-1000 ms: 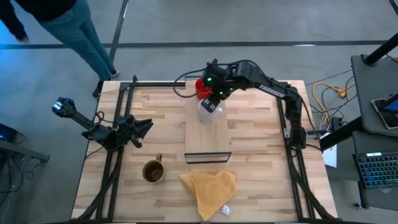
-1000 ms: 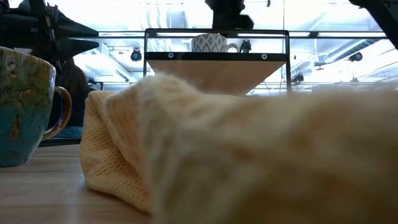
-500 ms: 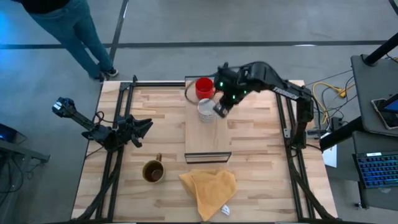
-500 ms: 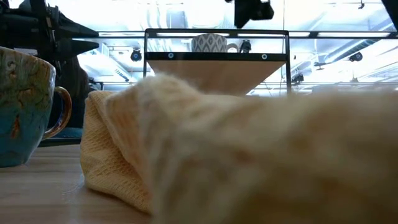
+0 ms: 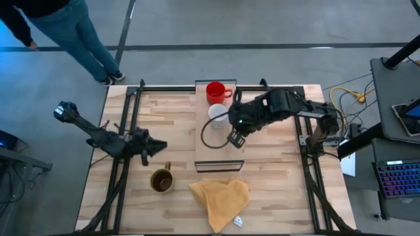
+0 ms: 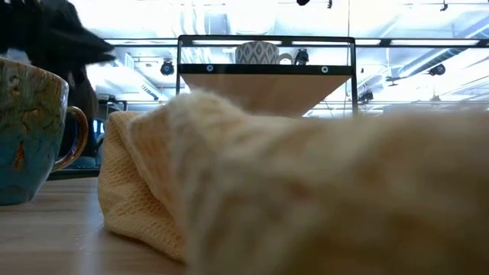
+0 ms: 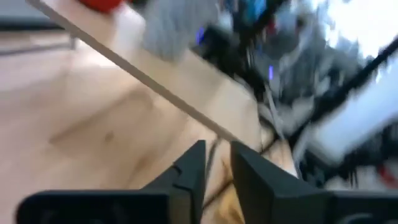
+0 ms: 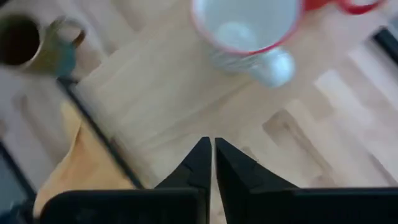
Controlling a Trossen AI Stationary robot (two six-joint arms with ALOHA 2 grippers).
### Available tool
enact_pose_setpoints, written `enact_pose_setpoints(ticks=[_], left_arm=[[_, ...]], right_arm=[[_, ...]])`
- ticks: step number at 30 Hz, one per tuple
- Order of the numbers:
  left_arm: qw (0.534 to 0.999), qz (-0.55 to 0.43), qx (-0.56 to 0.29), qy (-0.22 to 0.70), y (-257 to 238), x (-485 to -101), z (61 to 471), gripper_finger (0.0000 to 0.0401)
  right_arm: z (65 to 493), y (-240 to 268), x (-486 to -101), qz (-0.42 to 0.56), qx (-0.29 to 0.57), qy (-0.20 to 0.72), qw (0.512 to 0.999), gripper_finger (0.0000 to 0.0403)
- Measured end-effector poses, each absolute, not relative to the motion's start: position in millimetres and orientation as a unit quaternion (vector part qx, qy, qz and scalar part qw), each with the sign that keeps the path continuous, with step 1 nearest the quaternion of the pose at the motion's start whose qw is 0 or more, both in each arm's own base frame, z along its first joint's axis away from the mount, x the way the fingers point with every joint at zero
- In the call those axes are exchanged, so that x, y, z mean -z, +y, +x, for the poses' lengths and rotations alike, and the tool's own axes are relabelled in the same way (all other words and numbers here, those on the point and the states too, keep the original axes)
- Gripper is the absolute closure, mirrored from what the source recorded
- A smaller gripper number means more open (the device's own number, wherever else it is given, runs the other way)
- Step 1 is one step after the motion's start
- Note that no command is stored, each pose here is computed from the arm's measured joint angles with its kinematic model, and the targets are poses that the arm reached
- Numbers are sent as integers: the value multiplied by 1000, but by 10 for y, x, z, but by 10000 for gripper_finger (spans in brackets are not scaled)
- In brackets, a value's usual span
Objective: Stack small to large cups/mugs on shelf
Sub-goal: Put the brown mug on the shelf
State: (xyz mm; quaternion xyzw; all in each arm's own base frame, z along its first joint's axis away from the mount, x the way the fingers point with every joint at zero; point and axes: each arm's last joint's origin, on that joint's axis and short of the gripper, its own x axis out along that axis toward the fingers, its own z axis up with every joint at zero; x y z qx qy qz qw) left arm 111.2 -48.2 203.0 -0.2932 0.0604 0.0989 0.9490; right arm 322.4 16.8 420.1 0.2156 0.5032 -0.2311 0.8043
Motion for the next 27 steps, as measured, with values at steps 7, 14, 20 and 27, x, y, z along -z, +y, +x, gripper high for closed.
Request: enact_pose_setpoints(ticks=[7,14,20,27], left_arm=[[956,-194,-68,208,-543,-2765,1143,398],[866,-256,-82,422,-646,-2758,1159,386],[834,-272,-98,470,-806,-2604,1321,370],[832,-270,-110,472,-914,-2508,1490,369]], right_arm=[[3050,181,-4361,237,284,449,813,326],[2873,247,-4382,241,323,421,813,245],[2655,285,-4338,252,336,420,805,202],[2409,256,-4316,239,330,428,807,195]])
